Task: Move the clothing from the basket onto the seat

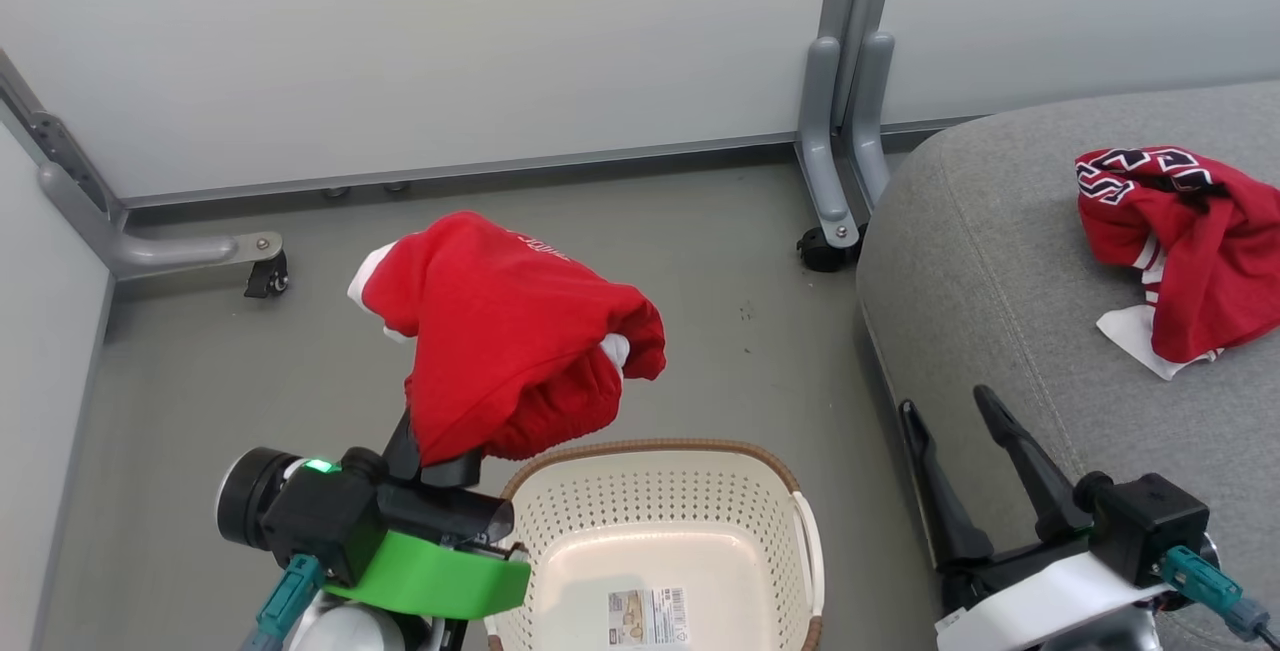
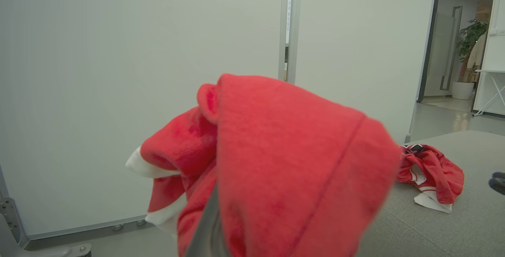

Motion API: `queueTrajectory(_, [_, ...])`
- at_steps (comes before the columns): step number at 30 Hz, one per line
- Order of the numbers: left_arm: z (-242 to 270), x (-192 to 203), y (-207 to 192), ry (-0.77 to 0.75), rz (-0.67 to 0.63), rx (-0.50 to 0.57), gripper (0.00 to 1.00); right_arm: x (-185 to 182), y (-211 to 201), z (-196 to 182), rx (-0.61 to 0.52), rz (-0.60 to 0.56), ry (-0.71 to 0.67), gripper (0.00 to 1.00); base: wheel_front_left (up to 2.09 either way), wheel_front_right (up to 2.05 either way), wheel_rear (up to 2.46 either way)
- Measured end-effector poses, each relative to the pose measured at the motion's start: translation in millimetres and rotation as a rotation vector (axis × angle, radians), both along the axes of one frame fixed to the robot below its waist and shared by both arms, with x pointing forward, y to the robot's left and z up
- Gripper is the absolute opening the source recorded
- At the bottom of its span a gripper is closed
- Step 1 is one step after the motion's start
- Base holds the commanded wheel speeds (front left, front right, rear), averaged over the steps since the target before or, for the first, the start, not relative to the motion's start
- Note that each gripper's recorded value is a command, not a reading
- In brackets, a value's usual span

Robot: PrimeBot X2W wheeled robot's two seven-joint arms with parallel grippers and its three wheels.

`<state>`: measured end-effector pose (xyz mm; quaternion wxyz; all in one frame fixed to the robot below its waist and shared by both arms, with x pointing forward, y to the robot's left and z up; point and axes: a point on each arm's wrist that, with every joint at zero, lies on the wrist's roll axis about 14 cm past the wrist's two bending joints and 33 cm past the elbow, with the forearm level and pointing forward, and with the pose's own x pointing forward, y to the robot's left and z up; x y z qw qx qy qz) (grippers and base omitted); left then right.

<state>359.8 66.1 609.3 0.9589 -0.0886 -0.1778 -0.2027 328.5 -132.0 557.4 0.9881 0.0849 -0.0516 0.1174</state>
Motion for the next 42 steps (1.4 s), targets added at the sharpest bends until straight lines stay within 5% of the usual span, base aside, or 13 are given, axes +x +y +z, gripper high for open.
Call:
queueTrajectory(18, [-4,0,-15,0.006,-0.061,0.018,0.0,4,151,24,0.094,0.528,-0.065,1.0,0.0,0.0,0.0])
queueTrajectory(39, [-9,-7,-29,0.022,-0.114,0.029,0.0,28,197,6,0.009,0.702,0.034,1.0,0.0,0.0,0.0])
queueTrajectory(40, [-9,-7,-30,0.022,-0.116,0.029,0.0,28,199,6,0.0,0.707,0.034,0.86,0.0,0.0,0.0])
queueTrajectory(42, [-9,-8,-31,0.022,-0.12,0.029,0.0,29,201,6,-0.005,0.715,0.033,0.17,0.0,0.0,0.0])
